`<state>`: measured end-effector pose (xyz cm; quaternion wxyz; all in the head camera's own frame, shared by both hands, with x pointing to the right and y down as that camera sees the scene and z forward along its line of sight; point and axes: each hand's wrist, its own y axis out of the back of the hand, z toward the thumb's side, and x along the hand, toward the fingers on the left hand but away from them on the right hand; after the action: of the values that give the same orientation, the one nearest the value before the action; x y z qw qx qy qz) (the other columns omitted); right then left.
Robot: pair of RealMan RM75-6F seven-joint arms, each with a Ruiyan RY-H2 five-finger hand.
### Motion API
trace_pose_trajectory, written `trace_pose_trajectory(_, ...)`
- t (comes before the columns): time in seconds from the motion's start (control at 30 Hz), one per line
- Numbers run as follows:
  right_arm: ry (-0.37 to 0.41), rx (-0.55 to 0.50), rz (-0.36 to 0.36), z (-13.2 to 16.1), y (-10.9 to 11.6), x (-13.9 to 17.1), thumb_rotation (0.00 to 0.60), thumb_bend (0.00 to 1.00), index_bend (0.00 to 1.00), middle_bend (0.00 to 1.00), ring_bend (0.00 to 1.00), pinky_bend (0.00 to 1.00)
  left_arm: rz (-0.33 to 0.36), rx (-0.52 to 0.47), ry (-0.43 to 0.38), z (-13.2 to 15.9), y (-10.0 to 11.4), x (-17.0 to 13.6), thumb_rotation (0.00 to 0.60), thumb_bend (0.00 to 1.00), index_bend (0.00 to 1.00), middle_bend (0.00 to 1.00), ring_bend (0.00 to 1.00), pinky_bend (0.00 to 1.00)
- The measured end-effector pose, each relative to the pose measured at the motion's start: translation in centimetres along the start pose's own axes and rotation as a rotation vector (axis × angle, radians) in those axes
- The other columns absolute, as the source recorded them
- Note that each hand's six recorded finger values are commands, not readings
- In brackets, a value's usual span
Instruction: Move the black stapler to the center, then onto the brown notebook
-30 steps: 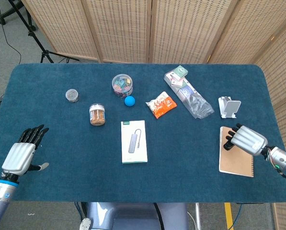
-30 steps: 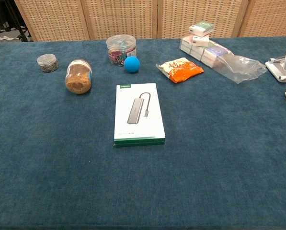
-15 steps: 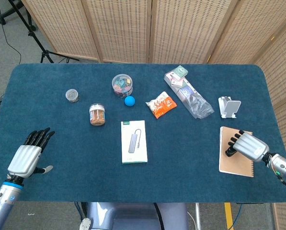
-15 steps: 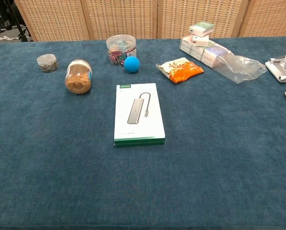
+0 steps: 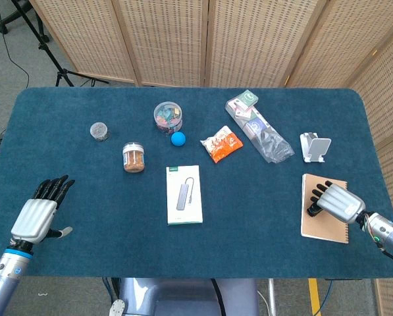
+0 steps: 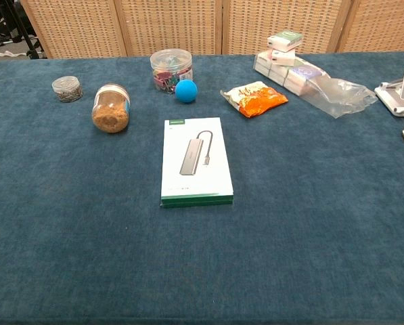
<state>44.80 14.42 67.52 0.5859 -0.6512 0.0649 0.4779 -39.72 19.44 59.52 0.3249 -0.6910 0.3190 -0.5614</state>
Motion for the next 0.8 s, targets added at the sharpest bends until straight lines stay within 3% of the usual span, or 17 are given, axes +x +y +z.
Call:
trace_pose_trajectory(0.13, -0.01, -0.005, 0.035, -0.3, -0.7, 0.3, 0.6, 0.39, 0.24, 0.06, 0.03, 0.19, -0.004, 0.001, -0.001, 0.1, -0.1, 0.0, 0.6, 0.0, 0.0, 0.0, 0.0, 0.0)
trace_pose_trajectory(0.3, -0.023, 0.0, 0.015, -0.7, -0.2, 0.7, 0.6, 0.39, 0.24, 0.05, 0.01, 0.18, -0.002, -0.005, -0.004, 0.1, 0.0, -0.1, 0.6, 0.0, 0.0, 0.0, 0.0, 0.0)
trace_pose_trajectory(0.5, -0.048, -0.009, -0.129, -1.4, 2.7, 1.9, 0.6, 0.35, 0.22, 0.03, 0.01, 0.17, -0.001, -0.016, -0.005, 0.0, 0.2, -0.2, 0.6, 0.0, 0.0, 0.0, 0.0, 0.0)
trace_pose_trajectory(0.6, -0.107, -0.055, -0.237, -1.5, 4.2, 2.9, 0.6, 0.23, 0.18, 0.01, 0.0, 0.11, 0.007, -0.019, -0.002, -0.2, 0.4, -0.4, 0.6, 0.0, 0.0, 0.0, 0.0, 0.0)
trace_pose_trajectory(0.67, -0.152, -0.097, -0.284, -1.4, 4.6, 3.5, 0.6, 0.1, 0.11, 0.0, 0.0, 0.04, 0.017, -0.017, 0.002, -0.3, 0.6, -0.6, 0.6, 0.0, 0.0, 0.0, 0.0, 0.0)
trace_pose_trajectory(0.8, -0.266, -0.237, -0.371, 0.0, 5.0, 4.7, 0.6, 0.0, 0.04, 0.0, 0.0, 0.0, 0.048, -0.009, 0.017, -0.9, 0.9, -1.2, 0.6, 0.0, 0.0, 0.0, 0.0, 0.0)
